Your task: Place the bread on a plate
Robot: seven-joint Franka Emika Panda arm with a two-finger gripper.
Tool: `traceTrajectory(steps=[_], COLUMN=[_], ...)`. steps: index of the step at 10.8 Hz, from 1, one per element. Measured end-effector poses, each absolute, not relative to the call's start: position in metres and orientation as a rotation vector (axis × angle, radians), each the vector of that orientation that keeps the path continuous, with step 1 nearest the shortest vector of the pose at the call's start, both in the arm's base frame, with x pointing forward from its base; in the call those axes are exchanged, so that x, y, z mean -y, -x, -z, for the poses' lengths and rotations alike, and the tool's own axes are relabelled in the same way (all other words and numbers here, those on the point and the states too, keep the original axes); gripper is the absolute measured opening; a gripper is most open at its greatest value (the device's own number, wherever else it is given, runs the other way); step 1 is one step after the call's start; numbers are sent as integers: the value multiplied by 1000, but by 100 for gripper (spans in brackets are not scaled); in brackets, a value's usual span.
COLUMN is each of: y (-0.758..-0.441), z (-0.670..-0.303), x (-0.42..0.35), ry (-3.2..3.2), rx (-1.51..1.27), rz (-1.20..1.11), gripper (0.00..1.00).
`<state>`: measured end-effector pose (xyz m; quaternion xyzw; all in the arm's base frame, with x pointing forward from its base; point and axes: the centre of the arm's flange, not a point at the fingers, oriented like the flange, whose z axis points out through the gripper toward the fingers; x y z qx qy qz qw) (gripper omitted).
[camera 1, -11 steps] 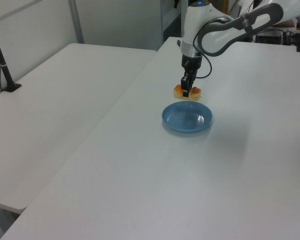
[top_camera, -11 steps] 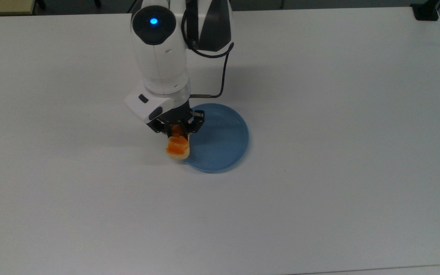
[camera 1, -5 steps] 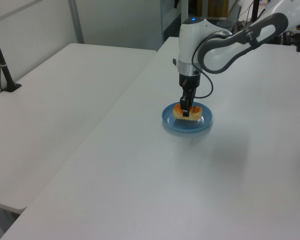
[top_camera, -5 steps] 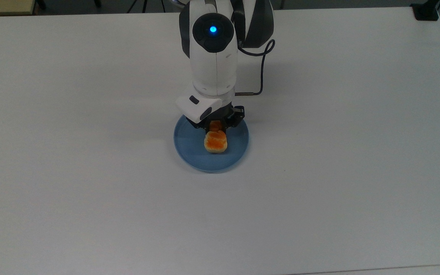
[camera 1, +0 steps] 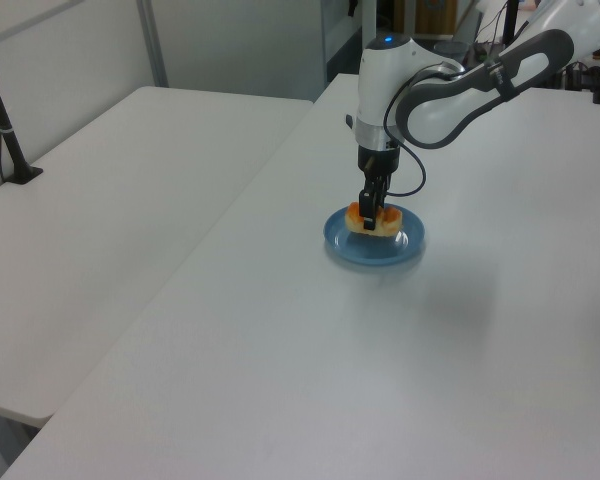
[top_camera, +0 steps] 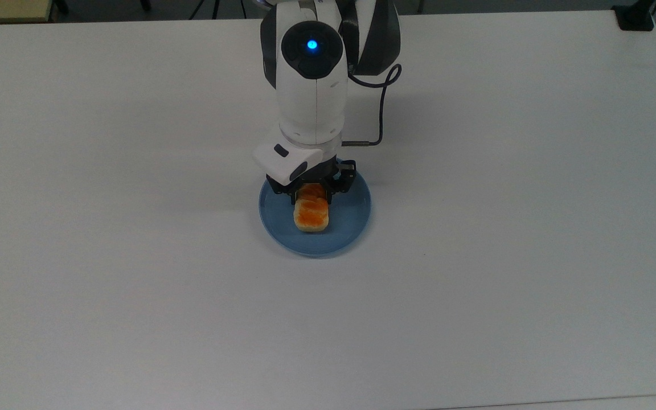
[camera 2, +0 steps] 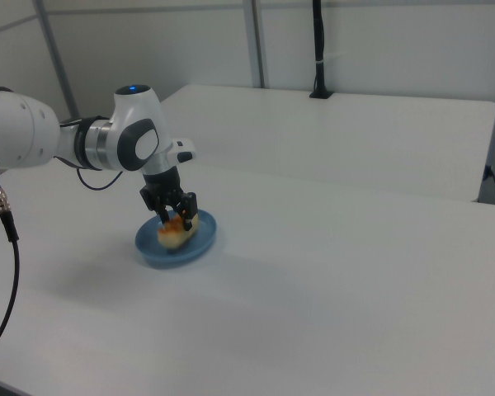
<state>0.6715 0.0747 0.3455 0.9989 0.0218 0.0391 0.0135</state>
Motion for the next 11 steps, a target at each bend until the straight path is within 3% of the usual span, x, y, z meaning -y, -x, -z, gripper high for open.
traceTrajectory(steps=[2,6,11], y=[-674,-658,-589], z=[-356,-428,-566], x=[-72,-57,0], ry=[-3108,-3100,-3081], rx=[-63,-25,128], rz=[-152,-130,-64], gripper=[97,100,100])
